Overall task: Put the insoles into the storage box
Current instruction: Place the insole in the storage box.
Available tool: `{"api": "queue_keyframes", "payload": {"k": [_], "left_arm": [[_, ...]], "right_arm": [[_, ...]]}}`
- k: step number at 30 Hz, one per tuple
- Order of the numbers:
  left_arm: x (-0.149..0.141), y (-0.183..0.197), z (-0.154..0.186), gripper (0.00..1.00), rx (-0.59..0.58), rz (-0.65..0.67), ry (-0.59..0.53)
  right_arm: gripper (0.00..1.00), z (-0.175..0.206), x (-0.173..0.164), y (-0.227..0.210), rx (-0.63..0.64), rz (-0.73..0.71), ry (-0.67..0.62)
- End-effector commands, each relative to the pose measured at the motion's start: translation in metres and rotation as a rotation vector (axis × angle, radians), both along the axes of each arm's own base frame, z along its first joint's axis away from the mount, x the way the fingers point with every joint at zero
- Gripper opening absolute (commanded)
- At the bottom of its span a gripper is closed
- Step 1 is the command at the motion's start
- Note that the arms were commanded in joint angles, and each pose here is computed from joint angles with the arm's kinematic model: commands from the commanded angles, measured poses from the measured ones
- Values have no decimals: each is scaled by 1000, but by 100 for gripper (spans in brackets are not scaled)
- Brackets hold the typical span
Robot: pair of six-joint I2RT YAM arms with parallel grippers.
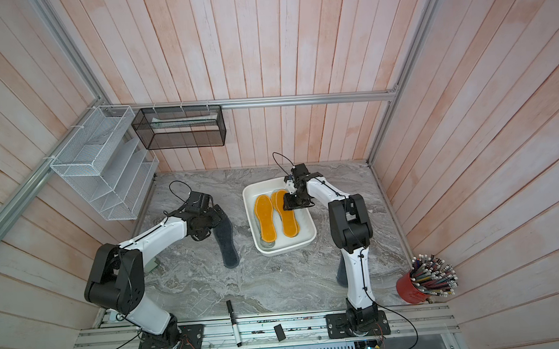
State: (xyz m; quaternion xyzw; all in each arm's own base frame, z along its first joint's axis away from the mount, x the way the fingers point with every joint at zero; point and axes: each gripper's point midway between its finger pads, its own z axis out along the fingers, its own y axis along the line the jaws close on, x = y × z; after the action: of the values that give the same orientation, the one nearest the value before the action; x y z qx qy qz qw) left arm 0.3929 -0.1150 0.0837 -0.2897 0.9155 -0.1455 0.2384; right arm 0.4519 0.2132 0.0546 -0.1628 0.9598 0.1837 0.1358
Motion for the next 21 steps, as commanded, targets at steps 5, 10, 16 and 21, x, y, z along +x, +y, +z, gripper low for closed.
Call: {"api": "queue_keyframes", "payload": {"k": [5,10,16,21], "left_arm": [[7,-1,5,100,-4,-10,-14],[7,-2,5,100,-4,-11,-16],[5,-1,3,100,-4,-12,-10],[4,-1,3,100,-5,-8,-7]], "right_arm": [[54,38,10,3,26,-26,-76],[60,50,12,5,47,-39,-97],[62,60,14,0,30,-57,-124],[63,83,17,-7,7,-78,-189]]}}
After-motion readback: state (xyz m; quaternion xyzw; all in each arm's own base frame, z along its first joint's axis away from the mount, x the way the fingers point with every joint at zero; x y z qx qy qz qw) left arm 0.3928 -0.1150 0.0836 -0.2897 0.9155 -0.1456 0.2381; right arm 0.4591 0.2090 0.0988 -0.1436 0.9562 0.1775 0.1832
